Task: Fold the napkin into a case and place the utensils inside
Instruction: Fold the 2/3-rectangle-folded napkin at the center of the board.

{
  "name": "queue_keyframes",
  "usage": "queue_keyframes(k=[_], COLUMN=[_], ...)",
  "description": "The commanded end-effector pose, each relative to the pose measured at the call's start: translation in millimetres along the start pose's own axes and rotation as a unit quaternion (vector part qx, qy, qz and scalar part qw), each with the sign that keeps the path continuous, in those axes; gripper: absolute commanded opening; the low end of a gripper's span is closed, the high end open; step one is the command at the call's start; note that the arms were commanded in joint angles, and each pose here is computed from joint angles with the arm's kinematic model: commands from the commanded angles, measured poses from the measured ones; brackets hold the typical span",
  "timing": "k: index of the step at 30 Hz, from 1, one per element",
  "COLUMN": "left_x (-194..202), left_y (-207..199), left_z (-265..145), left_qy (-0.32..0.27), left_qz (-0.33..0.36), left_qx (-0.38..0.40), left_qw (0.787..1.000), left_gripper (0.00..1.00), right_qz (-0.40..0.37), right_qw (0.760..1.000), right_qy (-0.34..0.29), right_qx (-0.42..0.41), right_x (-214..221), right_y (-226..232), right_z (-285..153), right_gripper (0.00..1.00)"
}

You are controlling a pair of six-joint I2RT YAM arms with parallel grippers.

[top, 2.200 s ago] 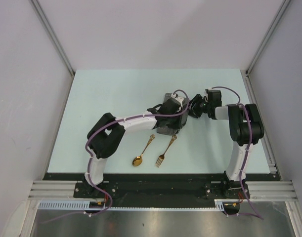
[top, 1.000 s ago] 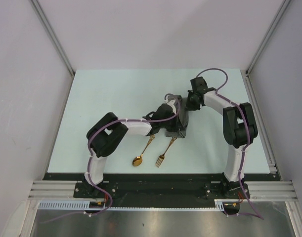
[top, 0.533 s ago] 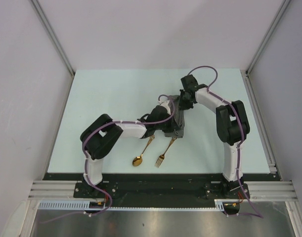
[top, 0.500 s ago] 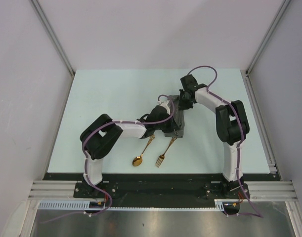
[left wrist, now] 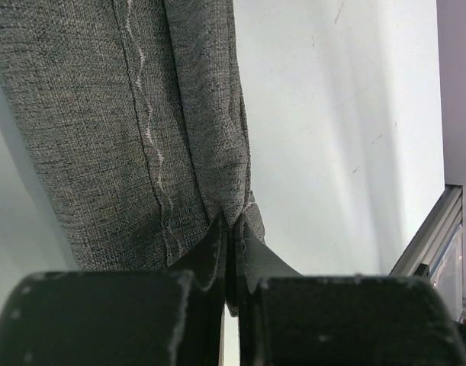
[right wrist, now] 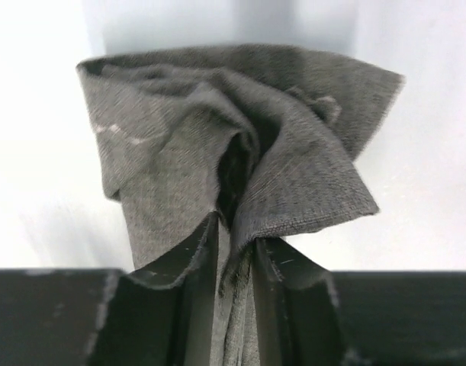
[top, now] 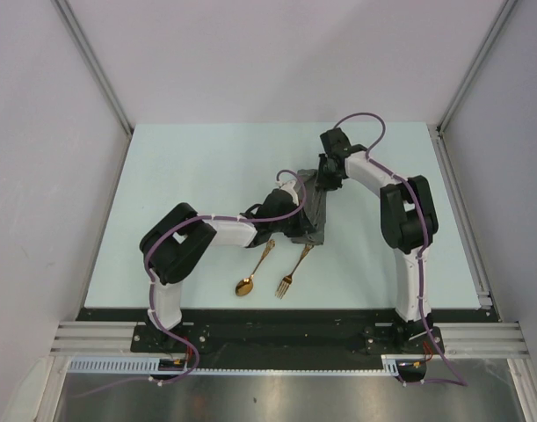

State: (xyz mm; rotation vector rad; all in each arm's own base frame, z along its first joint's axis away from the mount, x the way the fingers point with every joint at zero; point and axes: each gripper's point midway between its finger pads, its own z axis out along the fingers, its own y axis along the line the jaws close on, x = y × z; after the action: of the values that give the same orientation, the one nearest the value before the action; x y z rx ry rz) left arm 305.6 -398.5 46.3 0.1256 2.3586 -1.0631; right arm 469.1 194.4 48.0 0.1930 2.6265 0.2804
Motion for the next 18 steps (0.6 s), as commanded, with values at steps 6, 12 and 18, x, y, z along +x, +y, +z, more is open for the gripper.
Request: queue_keyframes(k=[6, 12, 18], left_x=[12.5, 10.6, -1.7], left_y=[-19.3, -19.6, -24.3], left_z=[-14.1, -11.9, -1.8], left_qy=[0.035, 0.038, 0.042], left_qz=[-0.006, -0.004, -0.008], left_qx=[0.026, 0.025, 0.03], left_qw=[0.999, 0.999, 0.999], left_gripper=[0.0, 0.0, 0.0], right_qz=[0.047, 0.043, 0.048], right_qw=[0.996, 0.995, 0.993], right_qy=[-0.077, -0.078, -0.101], right_qx=[-0.024, -0.033, -0.03], right_x=[-59.4, -66.2, -88.1], right_y=[-9.1, -7.4, -17.5], right_z=[0.8, 7.7, 3.6], right_gripper=[0.34, 0.23, 0.13])
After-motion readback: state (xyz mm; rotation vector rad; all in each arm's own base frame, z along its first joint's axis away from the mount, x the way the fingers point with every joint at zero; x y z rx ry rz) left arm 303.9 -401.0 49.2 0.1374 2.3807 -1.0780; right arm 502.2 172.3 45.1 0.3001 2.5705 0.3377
